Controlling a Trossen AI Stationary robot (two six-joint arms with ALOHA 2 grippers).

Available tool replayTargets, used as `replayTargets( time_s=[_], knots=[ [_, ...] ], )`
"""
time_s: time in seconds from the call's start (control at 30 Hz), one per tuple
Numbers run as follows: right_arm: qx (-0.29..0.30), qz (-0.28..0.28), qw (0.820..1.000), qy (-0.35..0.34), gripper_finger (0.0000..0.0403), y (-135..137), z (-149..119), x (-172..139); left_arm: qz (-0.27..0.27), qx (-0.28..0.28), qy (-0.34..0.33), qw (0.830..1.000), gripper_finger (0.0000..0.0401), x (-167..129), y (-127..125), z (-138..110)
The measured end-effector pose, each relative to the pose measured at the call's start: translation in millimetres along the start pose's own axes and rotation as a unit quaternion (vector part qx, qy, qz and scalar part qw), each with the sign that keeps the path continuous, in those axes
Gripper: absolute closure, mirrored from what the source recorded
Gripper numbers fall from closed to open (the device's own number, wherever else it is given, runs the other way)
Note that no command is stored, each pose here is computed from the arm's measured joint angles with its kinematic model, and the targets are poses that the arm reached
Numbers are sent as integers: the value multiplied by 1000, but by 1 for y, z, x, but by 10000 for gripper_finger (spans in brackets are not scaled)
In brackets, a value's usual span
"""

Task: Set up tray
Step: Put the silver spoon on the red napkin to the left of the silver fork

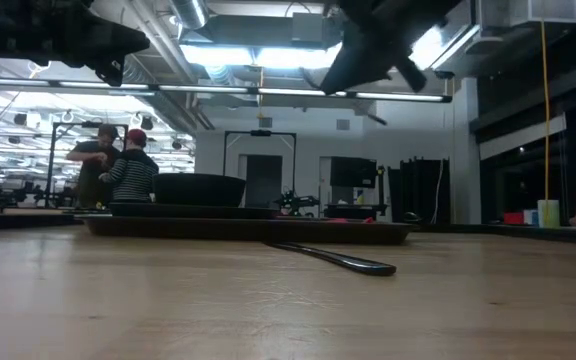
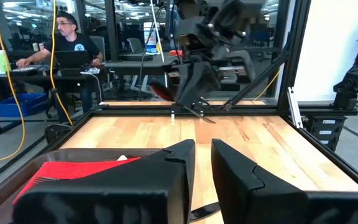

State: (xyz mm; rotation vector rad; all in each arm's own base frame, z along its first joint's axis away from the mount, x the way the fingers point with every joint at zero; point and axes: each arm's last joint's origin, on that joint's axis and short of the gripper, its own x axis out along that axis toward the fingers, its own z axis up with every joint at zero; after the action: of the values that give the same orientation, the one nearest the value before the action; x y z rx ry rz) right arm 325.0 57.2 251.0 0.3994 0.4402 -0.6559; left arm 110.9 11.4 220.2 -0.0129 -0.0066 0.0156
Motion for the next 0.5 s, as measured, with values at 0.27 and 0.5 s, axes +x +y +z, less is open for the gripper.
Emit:
replayTargets(
  time_s=[0.27, 0.5],
  knots=[
    [-23, -7, 1000, -7, 387, 6, 41, 35, 0, 0, 0, 1000, 352, 0, 0, 0],
    [18, -93, 994, 46, 387, -15, 81, 70, 0, 0, 0, 1000, 352, 0, 0, 0]
  ],
)
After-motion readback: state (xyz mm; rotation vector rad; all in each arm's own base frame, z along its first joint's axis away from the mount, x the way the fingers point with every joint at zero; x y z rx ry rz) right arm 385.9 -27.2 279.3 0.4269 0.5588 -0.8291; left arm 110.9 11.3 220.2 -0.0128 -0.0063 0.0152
